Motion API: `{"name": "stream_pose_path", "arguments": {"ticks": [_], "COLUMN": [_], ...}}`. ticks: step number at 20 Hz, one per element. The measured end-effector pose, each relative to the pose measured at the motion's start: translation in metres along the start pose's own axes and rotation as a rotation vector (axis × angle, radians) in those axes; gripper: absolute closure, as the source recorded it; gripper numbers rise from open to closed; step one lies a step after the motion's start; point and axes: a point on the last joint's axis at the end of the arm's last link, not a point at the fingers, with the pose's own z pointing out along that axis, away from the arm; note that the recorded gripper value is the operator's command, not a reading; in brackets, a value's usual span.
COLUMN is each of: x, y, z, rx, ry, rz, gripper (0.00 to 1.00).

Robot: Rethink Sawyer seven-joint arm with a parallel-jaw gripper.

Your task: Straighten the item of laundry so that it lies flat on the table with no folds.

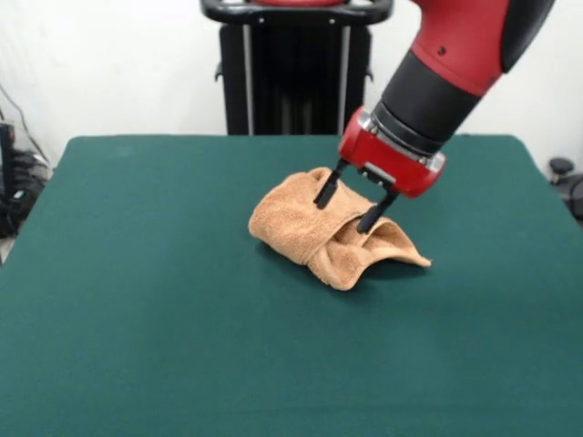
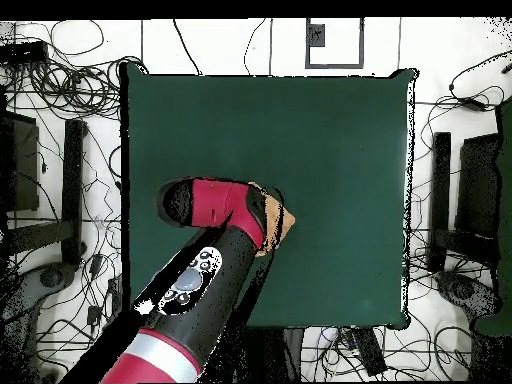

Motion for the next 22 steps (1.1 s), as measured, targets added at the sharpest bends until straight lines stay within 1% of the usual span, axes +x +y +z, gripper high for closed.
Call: {"name": "stream_pose_path", "arguments": {"ticks": [3,8,12,17,22], "x": [0.004,0.004,0.006,0.012,0.015], "y": [0.003,0.003,0.006,0.017,0.021], "z": [0.005,0.006,0.004,-0.002,-0.004], "rx": [0.001,0.002,0.001,-0.002,-0.001], "ry": [0.008,0.009,0.007,-0.002,0.001], "rz": [-0.006,-0.007,-0.012,-0.031,-0.040], "gripper": [0.00,0.00,0.00,0.00,0.00]}}
